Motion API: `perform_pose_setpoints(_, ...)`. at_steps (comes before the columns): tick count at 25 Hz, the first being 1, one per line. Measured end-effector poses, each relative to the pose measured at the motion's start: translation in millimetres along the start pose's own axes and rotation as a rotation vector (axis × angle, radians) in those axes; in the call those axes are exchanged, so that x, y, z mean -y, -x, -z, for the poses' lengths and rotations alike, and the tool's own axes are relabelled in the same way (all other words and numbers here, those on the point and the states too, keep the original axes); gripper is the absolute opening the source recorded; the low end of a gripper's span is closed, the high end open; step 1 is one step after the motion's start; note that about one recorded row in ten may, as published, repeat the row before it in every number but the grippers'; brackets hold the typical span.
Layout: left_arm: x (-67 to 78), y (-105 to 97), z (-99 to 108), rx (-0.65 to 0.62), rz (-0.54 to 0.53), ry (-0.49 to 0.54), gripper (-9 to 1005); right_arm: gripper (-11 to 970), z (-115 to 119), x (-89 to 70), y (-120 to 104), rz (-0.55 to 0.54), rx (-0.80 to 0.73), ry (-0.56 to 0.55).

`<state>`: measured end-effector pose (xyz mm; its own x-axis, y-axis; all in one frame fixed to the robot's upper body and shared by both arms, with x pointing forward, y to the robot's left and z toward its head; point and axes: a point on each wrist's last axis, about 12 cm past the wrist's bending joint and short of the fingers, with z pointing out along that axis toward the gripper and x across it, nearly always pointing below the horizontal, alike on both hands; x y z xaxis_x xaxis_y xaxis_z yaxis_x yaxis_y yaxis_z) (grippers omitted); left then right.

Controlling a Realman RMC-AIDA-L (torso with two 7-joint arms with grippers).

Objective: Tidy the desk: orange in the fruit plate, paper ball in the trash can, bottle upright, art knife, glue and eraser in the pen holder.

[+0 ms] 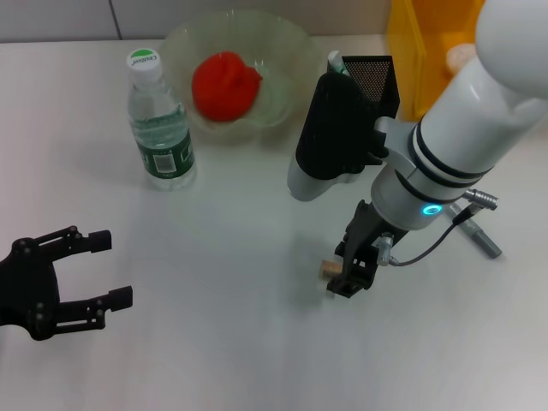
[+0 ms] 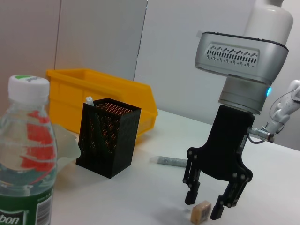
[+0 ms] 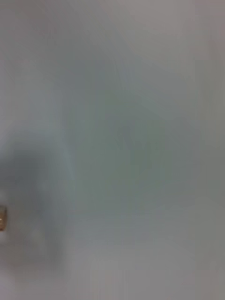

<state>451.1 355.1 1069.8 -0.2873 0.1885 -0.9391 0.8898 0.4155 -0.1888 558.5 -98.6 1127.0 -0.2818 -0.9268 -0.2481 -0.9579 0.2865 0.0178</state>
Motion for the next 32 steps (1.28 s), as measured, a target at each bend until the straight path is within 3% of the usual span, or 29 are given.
perform_pose_setpoints(4,0.3,0,-2,0.003,0.000,0.000,864,548,-2,0.0,1,-0.005,0.004,-0.004)
perform_pose_setpoints(9,0.2,0,-2,0.002,-0.001,0.000,864,317,-1,0.2,2,-0.005,0.007,-0.006)
perform_pose_setpoints(17,-0.1,-1,-3,0.000,0.003,0.008,864,125,9,-1.8,4,0.000,0.029,-0.013)
perform_pose_setpoints(21,0.3,-2,-3,0.001,0.006,0.009,864,125,31,3.1,3,-0.027,0.081,-0.054)
perform_pose_setpoints(23,0.5,-2,-4,0.001,0.006,0.007,864,126,69,18.1,-5,-0.105,0.202,-0.176)
perform_pose_setpoints(26,0.6,-3,-5,0.000,0.006,0.007,864,126,76,22.2,-8,-0.128,0.238,-0.204)
perform_pose_setpoints(27,0.5,-3,-5,0.000,0.006,0.008,864,126,89,31.7,-15,-0.181,0.312,-0.261)
perform_pose_setpoints(32,0.3,-3,-5,0.000,0.008,0.010,864,126,96,46.0,-25,-0.243,0.424,-0.362)
